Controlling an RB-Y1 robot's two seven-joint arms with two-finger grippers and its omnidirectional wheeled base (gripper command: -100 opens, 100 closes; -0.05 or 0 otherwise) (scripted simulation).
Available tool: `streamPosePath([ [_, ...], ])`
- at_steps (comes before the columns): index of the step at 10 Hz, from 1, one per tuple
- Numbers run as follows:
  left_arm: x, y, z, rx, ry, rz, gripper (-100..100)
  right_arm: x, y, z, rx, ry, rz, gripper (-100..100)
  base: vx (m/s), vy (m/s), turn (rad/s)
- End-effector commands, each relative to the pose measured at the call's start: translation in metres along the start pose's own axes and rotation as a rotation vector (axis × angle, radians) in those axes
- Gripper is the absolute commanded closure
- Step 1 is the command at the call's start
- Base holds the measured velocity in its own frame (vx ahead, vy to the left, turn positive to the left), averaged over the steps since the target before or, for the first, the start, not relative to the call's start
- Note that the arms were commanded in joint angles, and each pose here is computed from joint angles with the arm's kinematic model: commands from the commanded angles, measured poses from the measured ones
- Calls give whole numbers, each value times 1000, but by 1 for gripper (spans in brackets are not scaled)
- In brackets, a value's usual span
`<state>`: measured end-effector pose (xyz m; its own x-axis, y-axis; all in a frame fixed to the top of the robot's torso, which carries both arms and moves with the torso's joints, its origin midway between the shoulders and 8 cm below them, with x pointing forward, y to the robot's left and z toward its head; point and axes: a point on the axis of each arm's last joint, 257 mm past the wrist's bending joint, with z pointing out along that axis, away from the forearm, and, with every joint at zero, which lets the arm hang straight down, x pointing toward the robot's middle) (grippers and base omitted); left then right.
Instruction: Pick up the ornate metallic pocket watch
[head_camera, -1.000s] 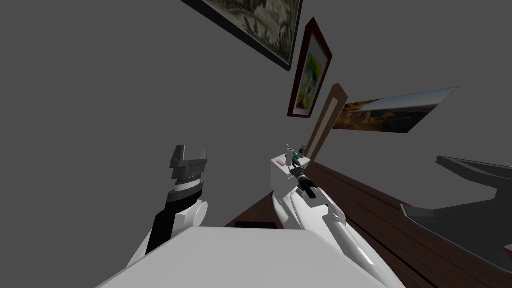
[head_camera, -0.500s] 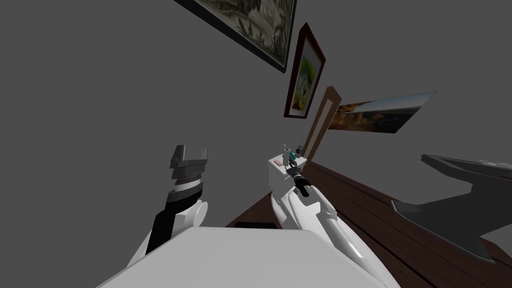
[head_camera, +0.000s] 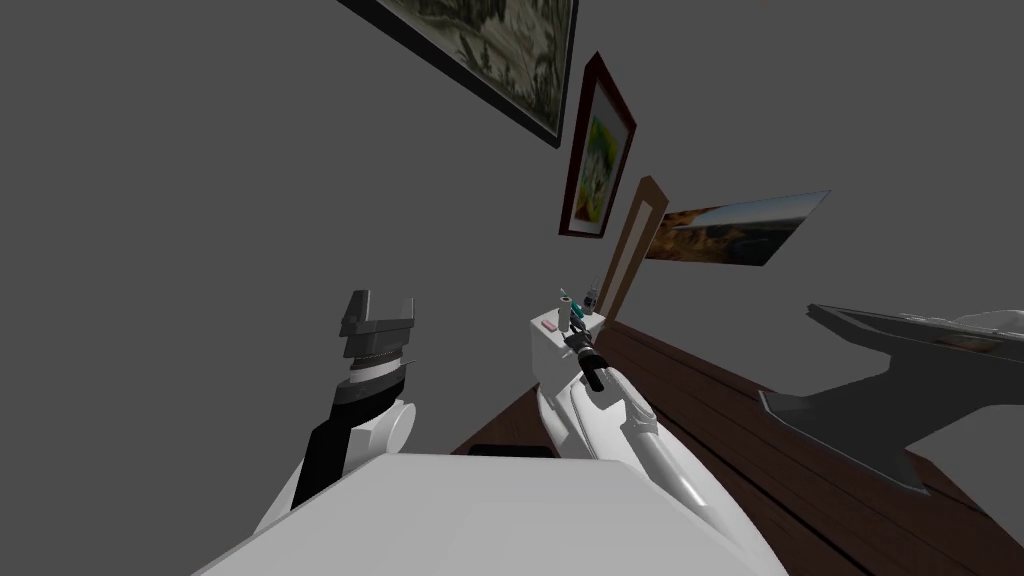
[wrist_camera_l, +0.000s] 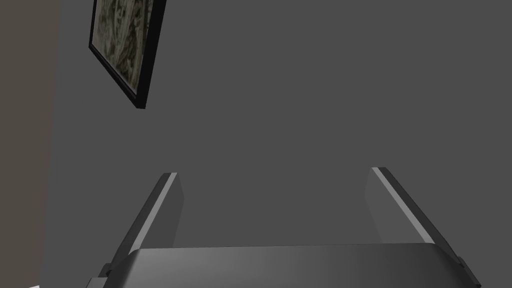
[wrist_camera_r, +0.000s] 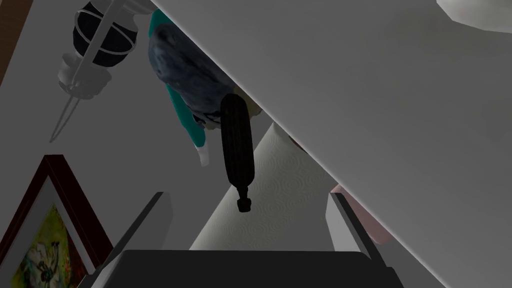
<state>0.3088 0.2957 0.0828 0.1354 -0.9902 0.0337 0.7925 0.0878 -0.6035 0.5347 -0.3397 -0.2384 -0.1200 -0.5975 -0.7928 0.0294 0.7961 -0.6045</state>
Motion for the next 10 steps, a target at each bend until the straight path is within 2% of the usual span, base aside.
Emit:
streamPosePath([
  [1,0,0,0,0,0,0,0,-2,2,1,1,-1,-11,-100,10,-23,0],
  [2,0,0,0,0,0,0,0,-16,18,3,-11,-12,10,-100,13,-50,-124],
  [4,0,0,0,0,0,0,0,-17,17,3,-6,-15,-12,-100,13,-36,-24],
  [5,0,0,0,0,0,0,0,-32,32,4,-16,-28,17,-100,15,-54,-119],
  [6,0,0,0,0,0,0,0,-33,31,4,-10,-32,-9,-100,16,-50,-57],
  [7,0,0,0,0,0,0,0,-50,45,4,-18,-47,10,-100,21,-65,-94],
  [8,0,0,0,0,0,0,0,-51,43,4,-11,-52,-3,-100,31,-58,-63],
  [9,0,0,0,0,0,0,0,-68,56,4,-15,-70,4,-100,37,-76,-132],
  [10,0,0,0,0,0,0,0,-69,56,4,-11,-74,8,-100,26,-56,-53],
])
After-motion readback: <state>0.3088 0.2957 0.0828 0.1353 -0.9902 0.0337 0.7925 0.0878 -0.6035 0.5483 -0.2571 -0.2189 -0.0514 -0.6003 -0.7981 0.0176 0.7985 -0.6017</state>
